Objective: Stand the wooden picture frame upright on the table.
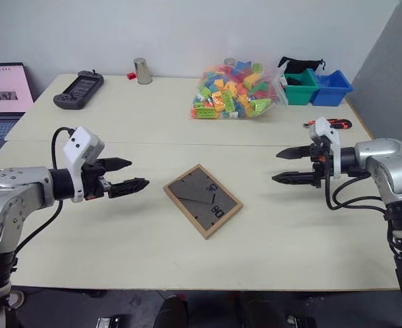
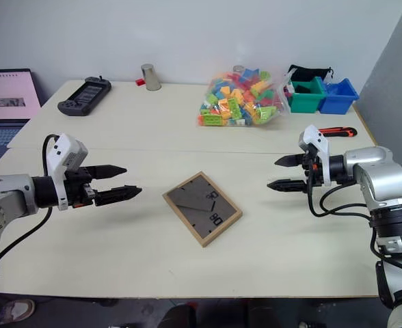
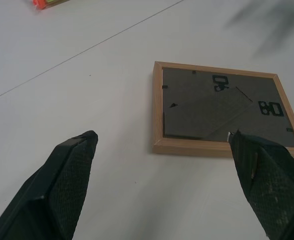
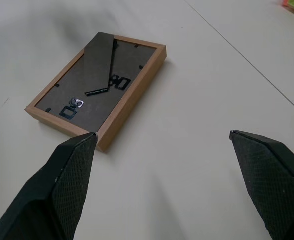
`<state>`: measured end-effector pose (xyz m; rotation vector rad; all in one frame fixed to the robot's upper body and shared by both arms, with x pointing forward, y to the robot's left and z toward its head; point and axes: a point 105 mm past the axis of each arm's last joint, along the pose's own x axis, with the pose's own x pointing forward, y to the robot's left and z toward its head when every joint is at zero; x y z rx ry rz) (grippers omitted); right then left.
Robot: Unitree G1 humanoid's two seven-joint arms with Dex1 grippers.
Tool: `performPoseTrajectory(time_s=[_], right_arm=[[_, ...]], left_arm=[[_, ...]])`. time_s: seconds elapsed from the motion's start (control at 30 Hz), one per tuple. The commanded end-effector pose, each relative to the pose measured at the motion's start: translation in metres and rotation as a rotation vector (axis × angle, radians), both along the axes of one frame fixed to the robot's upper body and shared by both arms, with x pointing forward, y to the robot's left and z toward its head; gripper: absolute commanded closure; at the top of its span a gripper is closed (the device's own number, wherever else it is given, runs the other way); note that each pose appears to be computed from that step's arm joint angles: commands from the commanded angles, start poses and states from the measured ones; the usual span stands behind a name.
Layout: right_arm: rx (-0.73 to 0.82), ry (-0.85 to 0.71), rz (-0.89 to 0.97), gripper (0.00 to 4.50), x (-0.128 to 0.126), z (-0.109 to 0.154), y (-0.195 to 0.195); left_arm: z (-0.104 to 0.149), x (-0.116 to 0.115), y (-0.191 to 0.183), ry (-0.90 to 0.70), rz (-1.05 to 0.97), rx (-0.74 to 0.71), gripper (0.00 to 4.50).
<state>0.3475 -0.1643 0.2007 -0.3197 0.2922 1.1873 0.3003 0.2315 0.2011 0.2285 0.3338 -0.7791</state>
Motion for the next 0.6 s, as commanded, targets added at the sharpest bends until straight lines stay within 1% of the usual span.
performPoseTrajectory(time_s=[0.03, 0.17, 0.3, 0.4, 0.6], right_arm=[[0.032, -0.056, 0.011, 0.01, -0.002, 0.018, 0.003], [0.028, -0.061, 0.013, 0.01, -0.002, 0.02, 0.002], [0.038, -0.066, -0.013, 0.01, 0.0, 0.019, 0.0], [0.034, -0.065, -0.01, 0.01, -0.001, 0.018, 0.001], [0.03, -0.074, -0.051, 0.01, 0.005, 0.017, -0.005]], left_arm=[[0.011, 0.001, -0.006, -0.066, -0.005, -0.004, 0.0], [0.016, 0.002, -0.007, -0.069, -0.004, -0.007, 0.0], [0.01, 0.007, -0.003, -0.053, 0.025, -0.008, 0.0], [0.005, 0.002, -0.006, -0.022, -0.01, 0.017, 0.0], [0.005, 0.007, -0.007, -0.03, 0.014, -0.004, 0.0]])
